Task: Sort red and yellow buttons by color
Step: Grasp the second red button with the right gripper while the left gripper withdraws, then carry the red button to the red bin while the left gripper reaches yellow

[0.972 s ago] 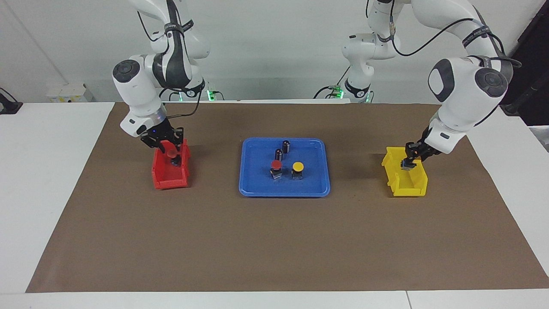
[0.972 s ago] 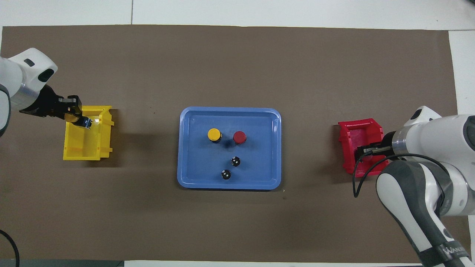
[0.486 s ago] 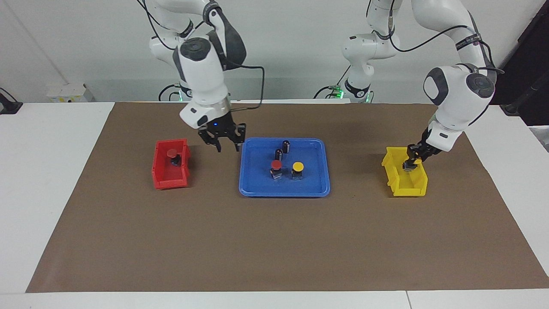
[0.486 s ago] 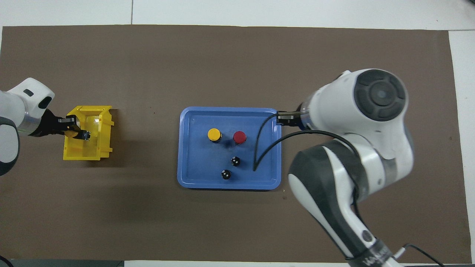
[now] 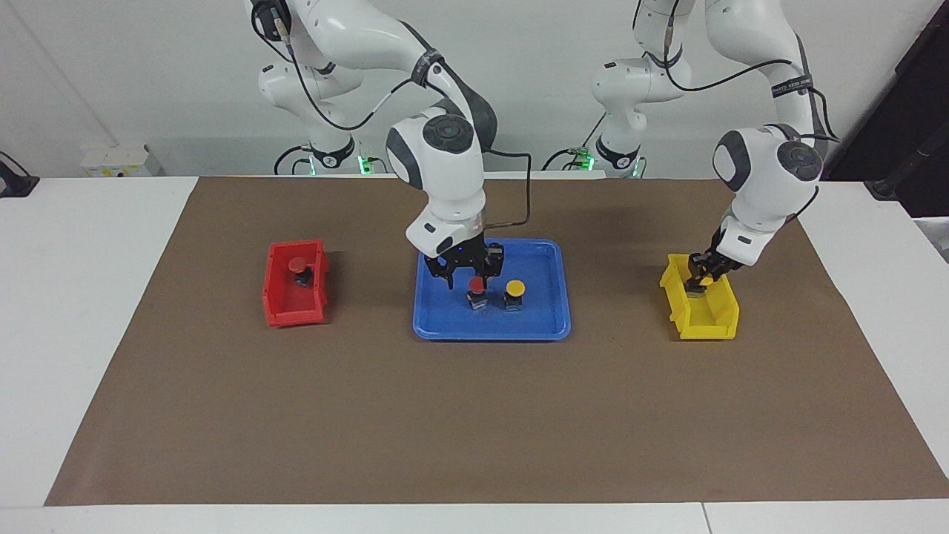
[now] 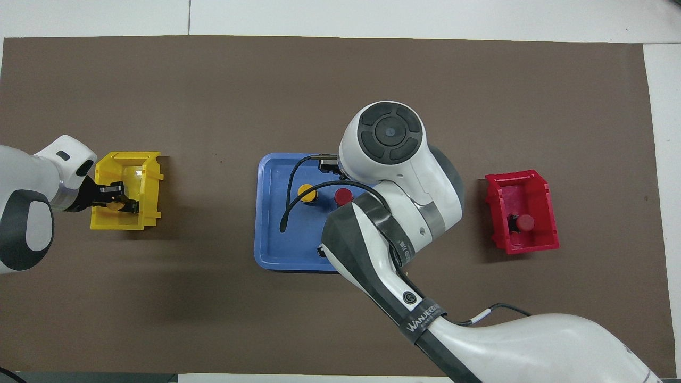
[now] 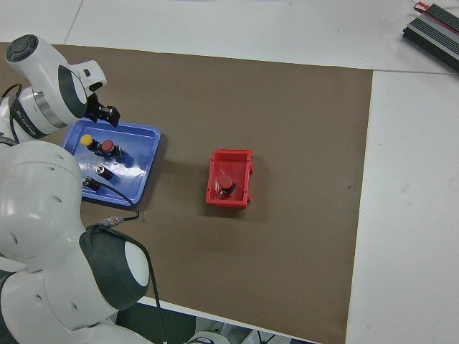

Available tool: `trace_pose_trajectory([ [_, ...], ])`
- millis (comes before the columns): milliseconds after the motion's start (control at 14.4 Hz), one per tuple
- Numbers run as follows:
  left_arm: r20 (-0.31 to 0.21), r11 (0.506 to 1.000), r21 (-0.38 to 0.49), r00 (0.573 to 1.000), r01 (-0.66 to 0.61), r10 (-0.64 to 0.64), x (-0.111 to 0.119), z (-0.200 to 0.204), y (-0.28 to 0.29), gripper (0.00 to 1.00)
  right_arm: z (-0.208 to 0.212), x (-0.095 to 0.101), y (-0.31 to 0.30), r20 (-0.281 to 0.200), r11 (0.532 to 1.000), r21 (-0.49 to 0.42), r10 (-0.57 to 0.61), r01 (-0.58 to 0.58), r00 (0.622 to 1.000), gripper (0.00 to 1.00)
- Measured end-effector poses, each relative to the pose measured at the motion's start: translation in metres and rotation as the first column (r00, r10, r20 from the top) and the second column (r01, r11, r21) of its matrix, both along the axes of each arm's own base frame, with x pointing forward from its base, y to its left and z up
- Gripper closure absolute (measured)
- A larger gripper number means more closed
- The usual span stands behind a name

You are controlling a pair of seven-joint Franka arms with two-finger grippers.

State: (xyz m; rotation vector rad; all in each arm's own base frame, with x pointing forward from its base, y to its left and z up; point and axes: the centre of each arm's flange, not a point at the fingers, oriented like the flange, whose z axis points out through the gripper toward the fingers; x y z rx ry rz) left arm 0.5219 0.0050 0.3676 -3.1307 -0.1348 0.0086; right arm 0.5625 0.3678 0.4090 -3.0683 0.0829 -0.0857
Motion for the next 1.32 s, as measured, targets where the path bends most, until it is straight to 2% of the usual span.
trace_pose_trajectory([
  [208,-0.022,1.000,0.000,1.000,0.004,-0.004,0.001,0.011,-0.002,0.31,-0.018,-0.007,0.010,-0.009,0.999,-0.030,0.031,-0.031,0.999,0.33],
  [347,-0.035,1.000,0.001,0.999,0.005,-0.005,0.009,0.045,-0.003,0.28,-0.031,-0.014,0.013,-0.019,0.999,-0.036,0.040,-0.040,0.999,0.32],
  [417,-0.022,1.000,0.001,1.000,0.007,-0.007,0.016,0.070,-0.004,0.28,-0.036,-0.017,0.014,-0.020,0.998,-0.036,0.043,-0.044,0.999,0.32],
  [486,0.004,1.000,0.002,1.000,0.009,-0.009,0.022,0.098,-0.006,0.24,-0.041,-0.021,0.017,-0.020,0.998,-0.036,0.049,-0.050,0.999,0.30],
  [625,0.050,1.000,0.002,0.999,0.017,-0.017,0.027,0.145,-0.010,0.02,-0.050,-0.028,0.022,-0.022,0.998,-0.036,0.057,-0.058,0.998,0.30],
  [764,0.071,1.000,0.003,0.997,0.027,-0.027,0.022,0.172,-0.016,0.00,-0.057,-0.032,0.022,-0.026,0.997,-0.039,0.060,-0.061,0.998,0.30],
  [972,0.054,0.998,0.006,0.997,0.055,-0.056,0.007,0.194,-0.024,0.00,-0.062,-0.037,0.019,-0.035,0.997,-0.045,0.060,-0.062,0.998,0.32],
  [1042,0.048,0.996,0.008,0.995,0.088,-0.088,0.004,0.204,-0.028,0.00,-0.063,-0.038,0.019,-0.037,0.997,-0.047,0.061,-0.062,0.997,0.39],
  [1111,0.044,0.992,0.010,0.991,0.126,-0.126,0.002,0.214,-0.030,0.00,-0.063,-0.038,0.019,-0.037,0.997,-0.047,0.057,-0.059,0.998,0.52],
  [1181,0.048,0.988,0.012,0.987,0.156,-0.156,0.002,0.221,-0.030,0.00,-0.062,-0.038,0.019,-0.035,0.998,-0.046,0.044,-0.045,0.998,0.59],
  [1319,0.054,0.981,0.015,0.980,0.192,-0.193,0.002,0.223,-0.037,0.00,-0.054,-0.035,0.018,-0.024,0.999,-0.040,0.018,-0.019,1.000,0.59],
])
